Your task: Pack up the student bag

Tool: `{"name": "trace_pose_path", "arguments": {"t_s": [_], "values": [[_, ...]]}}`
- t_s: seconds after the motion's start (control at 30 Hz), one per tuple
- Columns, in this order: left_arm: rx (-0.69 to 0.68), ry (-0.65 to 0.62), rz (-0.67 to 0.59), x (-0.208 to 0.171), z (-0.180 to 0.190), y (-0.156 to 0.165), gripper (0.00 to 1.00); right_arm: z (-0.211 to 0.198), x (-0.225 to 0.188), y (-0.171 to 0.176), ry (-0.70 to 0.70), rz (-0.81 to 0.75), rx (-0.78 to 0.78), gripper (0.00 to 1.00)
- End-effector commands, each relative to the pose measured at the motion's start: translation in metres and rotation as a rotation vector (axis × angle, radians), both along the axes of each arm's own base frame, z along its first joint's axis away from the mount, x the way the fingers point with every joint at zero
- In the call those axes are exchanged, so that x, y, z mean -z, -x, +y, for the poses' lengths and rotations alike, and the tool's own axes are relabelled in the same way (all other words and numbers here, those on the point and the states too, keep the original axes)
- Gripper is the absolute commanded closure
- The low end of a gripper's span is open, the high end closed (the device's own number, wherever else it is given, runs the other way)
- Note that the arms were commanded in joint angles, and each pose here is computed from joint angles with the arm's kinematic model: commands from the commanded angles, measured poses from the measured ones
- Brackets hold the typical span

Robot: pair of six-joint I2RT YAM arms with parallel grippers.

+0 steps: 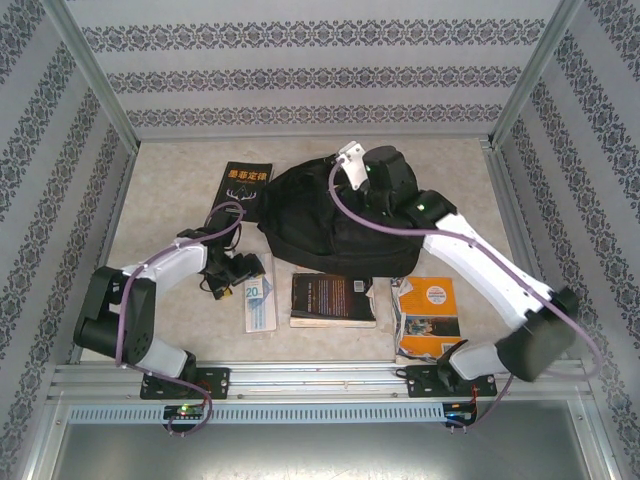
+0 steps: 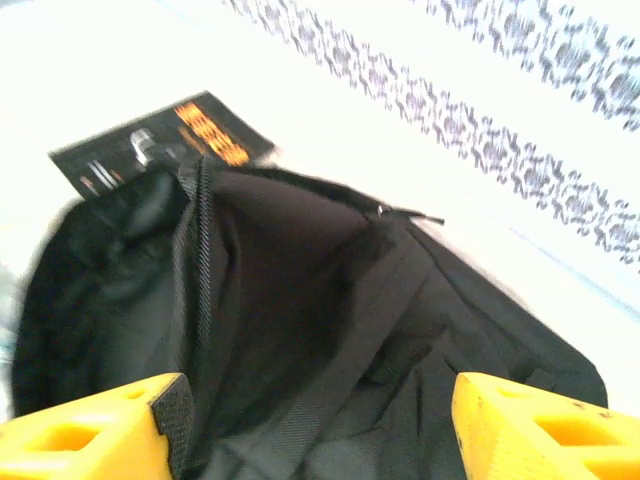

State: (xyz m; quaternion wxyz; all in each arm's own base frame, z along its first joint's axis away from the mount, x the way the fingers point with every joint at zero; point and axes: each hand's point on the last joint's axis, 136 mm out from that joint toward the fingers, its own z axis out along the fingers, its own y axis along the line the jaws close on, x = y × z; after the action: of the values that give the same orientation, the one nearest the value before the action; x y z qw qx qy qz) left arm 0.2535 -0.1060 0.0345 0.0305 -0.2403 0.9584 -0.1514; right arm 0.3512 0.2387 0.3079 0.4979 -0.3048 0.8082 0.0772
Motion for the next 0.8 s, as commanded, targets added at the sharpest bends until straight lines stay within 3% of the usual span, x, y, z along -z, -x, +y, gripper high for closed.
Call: {"name": "trace_pose_path", "arguments": {"t_s": [0.0, 0.13, 0.23, 0.4, 0.53, 0.77], "values": [[-0.014, 0.004, -0.048, -0.011, 0.002, 0.003, 0.13, 0.007, -0.012, 0.035, -0.059, 0.058, -0.008, 0.32], [-0.051, 0.005, -0.059, -0.014, 0.012, 0.013, 0.13, 0.052, 0.032, 0.091, -0.180, 0.239, -0.165, 0.36], [-0.072, 0.029, -0.069, -0.011, 0.013, 0.018, 0.16, 0.089, 0.084, 0.121, -0.266, 0.526, -0.210, 0.40], [-0.082, 0.126, -0.075, 0.003, -0.001, 0.017, 0.34, 0.143, 0.158, 0.138, -0.284, 0.875, -0.174, 0.47], [-0.108, 0.136, -0.091, 0.011, 0.000, 0.019, 0.47, 0.169, 0.200, 0.127, -0.272, 0.969, -0.078, 0.53], [-0.114, 0.144, -0.087, 0.027, -0.001, 0.019, 0.50, 0.176, 0.251, 0.106, -0.237, 1.022, 0.124, 0.52]]}}
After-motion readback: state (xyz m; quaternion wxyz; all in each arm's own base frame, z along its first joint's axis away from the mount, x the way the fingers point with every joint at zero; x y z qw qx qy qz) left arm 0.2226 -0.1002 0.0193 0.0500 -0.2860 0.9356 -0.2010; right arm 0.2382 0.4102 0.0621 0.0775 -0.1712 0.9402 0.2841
